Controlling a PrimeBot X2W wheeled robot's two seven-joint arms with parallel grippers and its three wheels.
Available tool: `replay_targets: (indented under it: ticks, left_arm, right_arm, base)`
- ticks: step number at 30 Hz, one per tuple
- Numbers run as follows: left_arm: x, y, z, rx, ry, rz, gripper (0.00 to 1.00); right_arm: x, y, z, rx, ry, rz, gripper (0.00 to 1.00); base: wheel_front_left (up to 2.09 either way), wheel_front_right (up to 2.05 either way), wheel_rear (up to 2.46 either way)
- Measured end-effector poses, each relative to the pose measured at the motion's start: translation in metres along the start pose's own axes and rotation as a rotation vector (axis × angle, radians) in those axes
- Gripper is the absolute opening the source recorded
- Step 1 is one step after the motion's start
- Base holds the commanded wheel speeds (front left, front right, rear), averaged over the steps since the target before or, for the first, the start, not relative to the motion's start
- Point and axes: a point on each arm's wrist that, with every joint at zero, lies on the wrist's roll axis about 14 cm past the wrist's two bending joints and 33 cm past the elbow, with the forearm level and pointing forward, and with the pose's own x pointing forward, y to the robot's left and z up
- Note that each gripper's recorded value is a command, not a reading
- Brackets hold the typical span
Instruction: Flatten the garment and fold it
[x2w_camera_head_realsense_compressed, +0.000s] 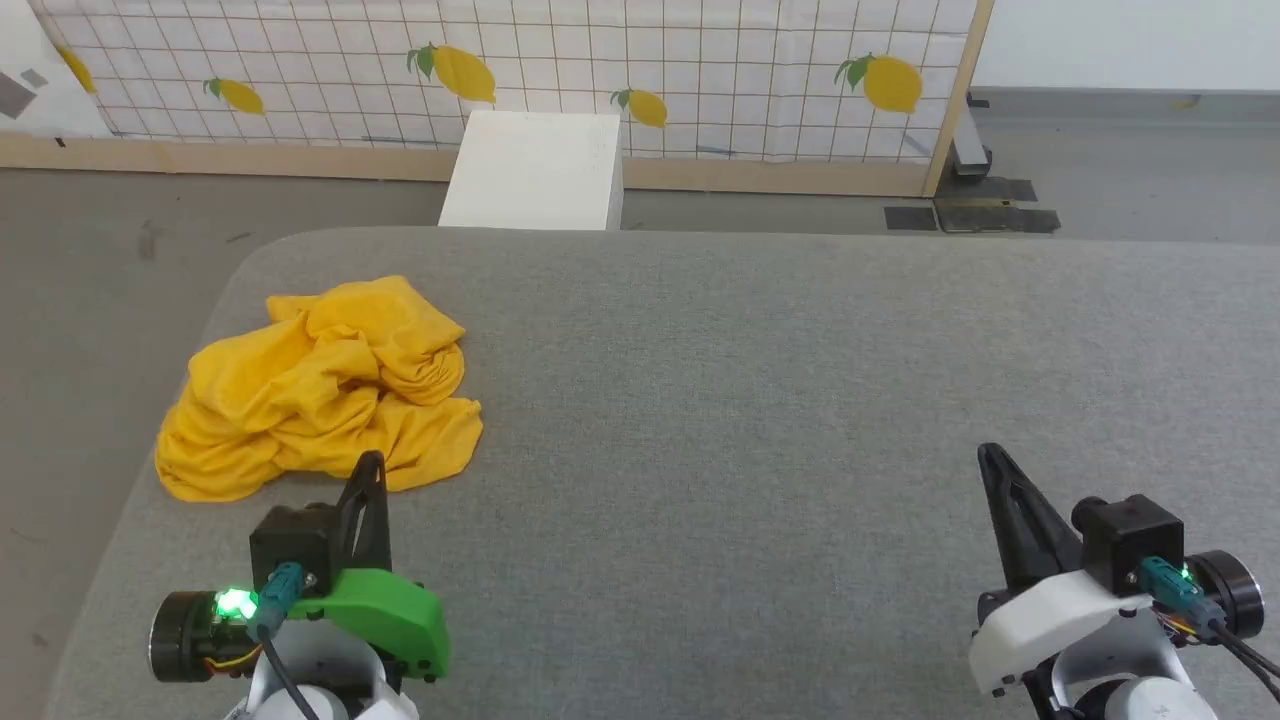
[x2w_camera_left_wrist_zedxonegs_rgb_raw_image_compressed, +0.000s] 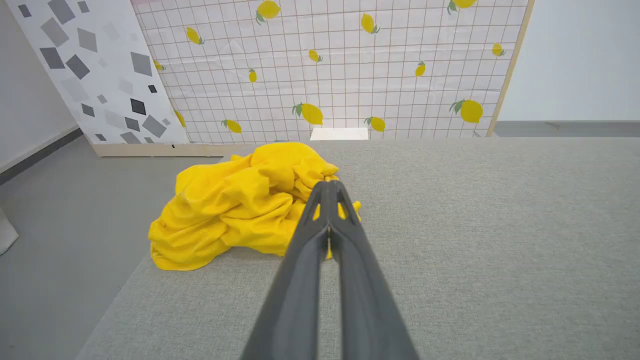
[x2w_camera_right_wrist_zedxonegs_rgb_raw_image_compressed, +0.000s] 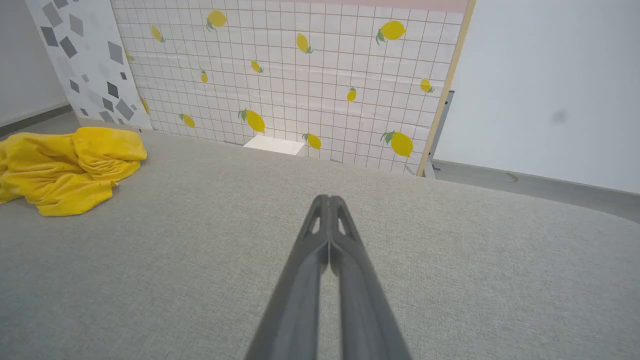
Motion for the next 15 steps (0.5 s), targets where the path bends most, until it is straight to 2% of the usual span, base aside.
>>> replay_targets:
  ticks: [15]
  left_arm:
    - [0.0000,0.0001,0.0000,0.000,0.000,0.000,0.00]
  right_arm:
    - [0.0000,0.0000,0.0000,0.000,0.000,0.000,0.00]
  base:
    - [0.00,0.00,0.00]
